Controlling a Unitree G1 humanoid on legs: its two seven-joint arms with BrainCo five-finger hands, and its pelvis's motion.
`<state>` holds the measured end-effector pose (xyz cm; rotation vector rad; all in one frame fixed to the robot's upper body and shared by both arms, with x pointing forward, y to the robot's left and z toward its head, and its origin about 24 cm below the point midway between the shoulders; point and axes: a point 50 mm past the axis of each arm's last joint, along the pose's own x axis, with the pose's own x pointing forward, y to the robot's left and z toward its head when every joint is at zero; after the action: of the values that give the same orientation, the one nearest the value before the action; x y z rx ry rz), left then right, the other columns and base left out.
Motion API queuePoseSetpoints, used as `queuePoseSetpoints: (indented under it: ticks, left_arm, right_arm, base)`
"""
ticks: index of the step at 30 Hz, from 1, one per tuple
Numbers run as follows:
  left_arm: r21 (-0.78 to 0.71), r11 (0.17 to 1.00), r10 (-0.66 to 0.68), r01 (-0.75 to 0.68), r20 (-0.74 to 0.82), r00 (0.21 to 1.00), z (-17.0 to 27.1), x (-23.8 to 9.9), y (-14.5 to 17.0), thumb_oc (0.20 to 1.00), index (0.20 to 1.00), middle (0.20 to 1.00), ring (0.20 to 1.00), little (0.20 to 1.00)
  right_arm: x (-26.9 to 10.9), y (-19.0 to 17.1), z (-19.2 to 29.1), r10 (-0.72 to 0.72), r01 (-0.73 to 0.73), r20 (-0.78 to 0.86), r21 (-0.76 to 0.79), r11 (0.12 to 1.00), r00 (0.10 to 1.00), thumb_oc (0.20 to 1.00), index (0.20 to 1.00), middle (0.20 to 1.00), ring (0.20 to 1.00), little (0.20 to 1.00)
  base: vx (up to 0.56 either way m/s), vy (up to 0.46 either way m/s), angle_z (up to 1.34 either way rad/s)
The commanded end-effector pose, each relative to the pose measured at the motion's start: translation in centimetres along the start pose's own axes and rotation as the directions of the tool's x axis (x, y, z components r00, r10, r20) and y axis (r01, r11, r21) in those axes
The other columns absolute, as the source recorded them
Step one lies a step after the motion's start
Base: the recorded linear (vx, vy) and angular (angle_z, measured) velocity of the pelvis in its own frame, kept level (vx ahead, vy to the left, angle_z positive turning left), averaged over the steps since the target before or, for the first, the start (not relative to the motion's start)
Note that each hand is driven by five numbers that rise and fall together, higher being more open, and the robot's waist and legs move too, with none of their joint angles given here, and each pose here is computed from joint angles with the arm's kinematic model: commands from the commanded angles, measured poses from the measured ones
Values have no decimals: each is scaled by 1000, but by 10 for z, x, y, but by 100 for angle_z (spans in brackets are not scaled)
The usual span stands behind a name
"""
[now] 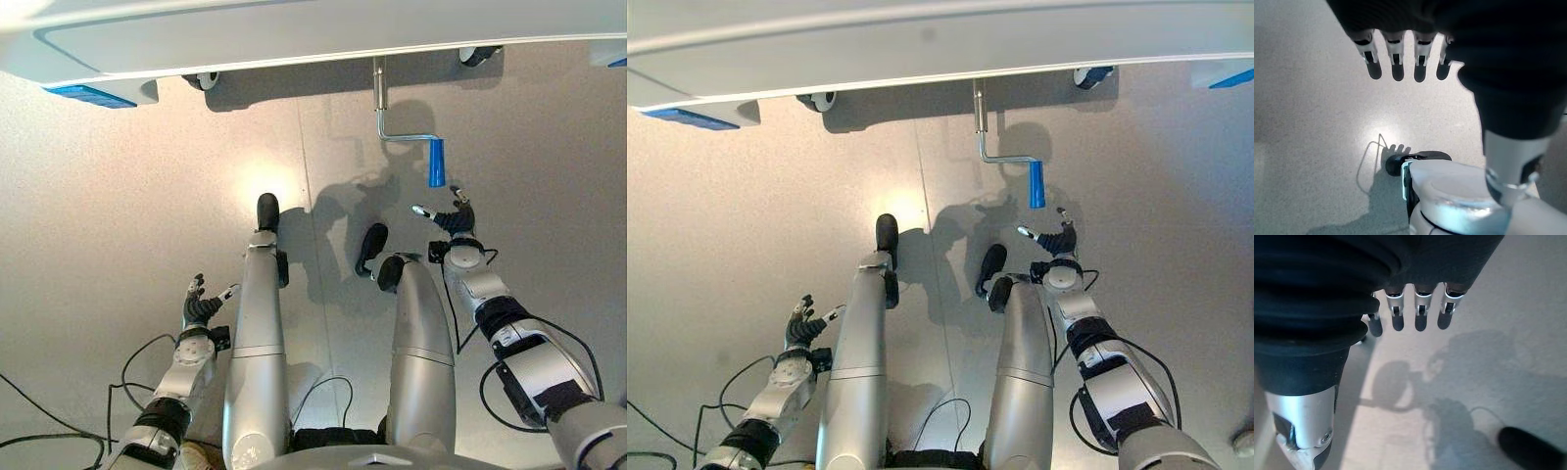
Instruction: Raise the hospital bed
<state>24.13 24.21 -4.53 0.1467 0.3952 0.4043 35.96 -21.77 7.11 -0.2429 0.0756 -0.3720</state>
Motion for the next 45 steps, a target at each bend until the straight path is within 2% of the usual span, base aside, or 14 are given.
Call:
queuePoseSetpoints:
  ticks: [1,9,12,22,31,45]
  left_arm:
    - [14,999,32,-31,-62,998,-25,-18,10,1000,1000,1000,1000,1000]
    - [14,1000,27,-27,-40,999,-19,-16,11,1000,1000,1000,1000,1000]
    - [4,999,50,-49,-52,997,-21,-17,16,1000,1000,1000,1000,1000]
    - [9,997,72,-71,-40,997,-19,-17,19,1000,1000,1000,1000,1000]
    - [14,996,83,-83,-33,996,-18,-17,21,1000,1000,1000,1000,1000]
    - [7,998,62,-62,-24,998,-15,-16,14,1000,1000,1000,1000,1000]
  right_arm:
    - [-3,-26,9,-58,56,89,22,998,994,1000,1000,1000,1000,1000]
    - [-3,-29,23,-70,64,150,44,997,986,1000,1000,1000,1000,1000]
    - [-16,-20,47,-19,-4,275,82,997,961,1000,1000,1000,1000,1000]
    - [-47,-20,62,14,-62,409,105,993,912,1000,1000,1000,1000,1000]
    - [-54,-22,64,10,-63,429,111,992,903,1000,1000,1000,1000,1000]
    - [-36,-13,64,11,-35,382,55,998,924,1000,1000,1000,1000,1000]
  base:
    - [0,0,0]
    - [0,0,0]
    - [0,0,0]
    - [0,0,0]
    - [0,0,0]
    - [0,0,0]
